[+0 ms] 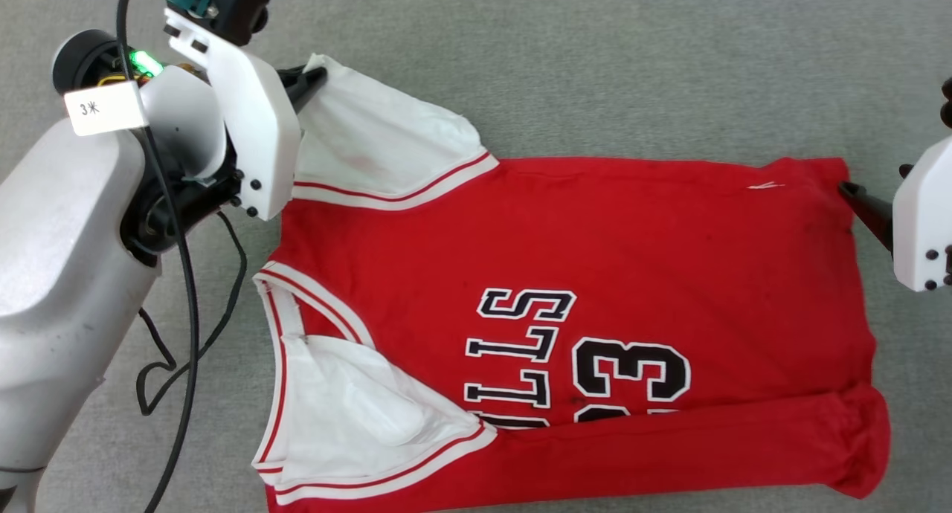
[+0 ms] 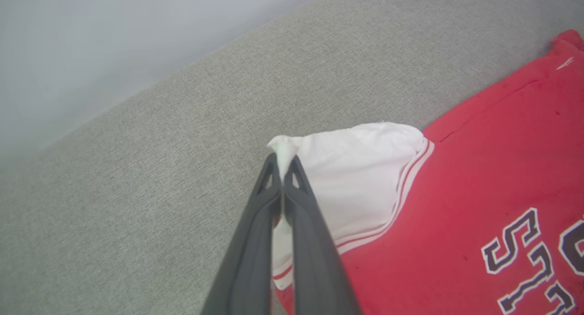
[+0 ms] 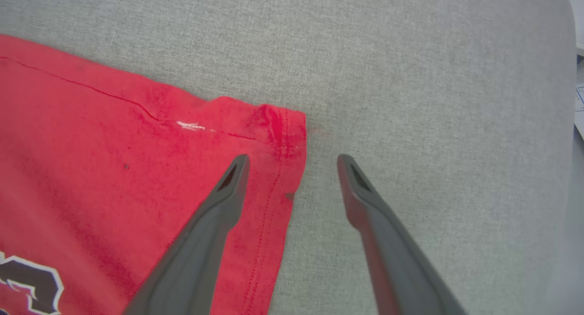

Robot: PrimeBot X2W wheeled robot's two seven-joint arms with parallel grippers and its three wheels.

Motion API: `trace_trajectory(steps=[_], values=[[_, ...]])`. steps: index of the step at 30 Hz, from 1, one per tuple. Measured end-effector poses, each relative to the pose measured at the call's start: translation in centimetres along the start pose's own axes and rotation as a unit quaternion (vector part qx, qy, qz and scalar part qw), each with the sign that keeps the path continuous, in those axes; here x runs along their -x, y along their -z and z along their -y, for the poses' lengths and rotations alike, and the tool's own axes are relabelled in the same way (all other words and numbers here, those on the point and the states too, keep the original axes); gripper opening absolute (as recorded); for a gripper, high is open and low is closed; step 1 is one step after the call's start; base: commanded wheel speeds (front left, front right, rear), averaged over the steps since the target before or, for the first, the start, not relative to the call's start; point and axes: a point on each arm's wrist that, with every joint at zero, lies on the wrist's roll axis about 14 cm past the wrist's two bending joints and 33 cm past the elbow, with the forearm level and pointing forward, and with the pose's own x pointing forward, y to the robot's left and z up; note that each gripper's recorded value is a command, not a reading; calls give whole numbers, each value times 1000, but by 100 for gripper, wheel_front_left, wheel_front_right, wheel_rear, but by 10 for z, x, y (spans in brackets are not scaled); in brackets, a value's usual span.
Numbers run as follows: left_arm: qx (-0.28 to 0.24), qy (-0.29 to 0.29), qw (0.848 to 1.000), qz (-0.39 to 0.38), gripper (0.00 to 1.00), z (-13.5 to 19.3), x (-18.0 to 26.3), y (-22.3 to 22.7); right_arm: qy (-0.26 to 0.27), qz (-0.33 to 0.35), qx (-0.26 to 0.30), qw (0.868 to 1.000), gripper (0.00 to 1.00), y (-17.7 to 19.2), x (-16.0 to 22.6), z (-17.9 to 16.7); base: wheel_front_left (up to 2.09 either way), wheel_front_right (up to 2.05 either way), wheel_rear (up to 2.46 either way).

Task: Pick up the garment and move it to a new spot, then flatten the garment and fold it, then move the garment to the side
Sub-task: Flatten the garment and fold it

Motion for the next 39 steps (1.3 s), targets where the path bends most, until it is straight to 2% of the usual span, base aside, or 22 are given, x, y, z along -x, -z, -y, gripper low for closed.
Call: trace_trajectory(steps=[11,19,20,21,22,30,39], values=[[-8,8,1000,8,0,9,8,8,-18,-65,15,998,100,18,-57,-20,0,0,0],[-8,6,1000,5,0,8,11,16,-29,-96,27,995,100,36,-74,-30,0,0,0],[-6,6,1000,3,0,8,11,18,-30,-99,28,994,87,37,-75,-30,0,0,0],[-4,5,1000,2,0,9,11,19,-32,-99,28,994,34,38,-76,-30,0,0,0],[-1,6,1000,3,0,9,11,20,-33,-99,28,994,0,38,-76,-31,0,0,0],[17,-11,1000,17,0,1,14,20,-37,-44,6,998,0,25,-73,-28,0,0,0],[40,-26,998,48,0,4,37,14,-27,41,-32,998,0,5,-43,-10,0,0,0]])
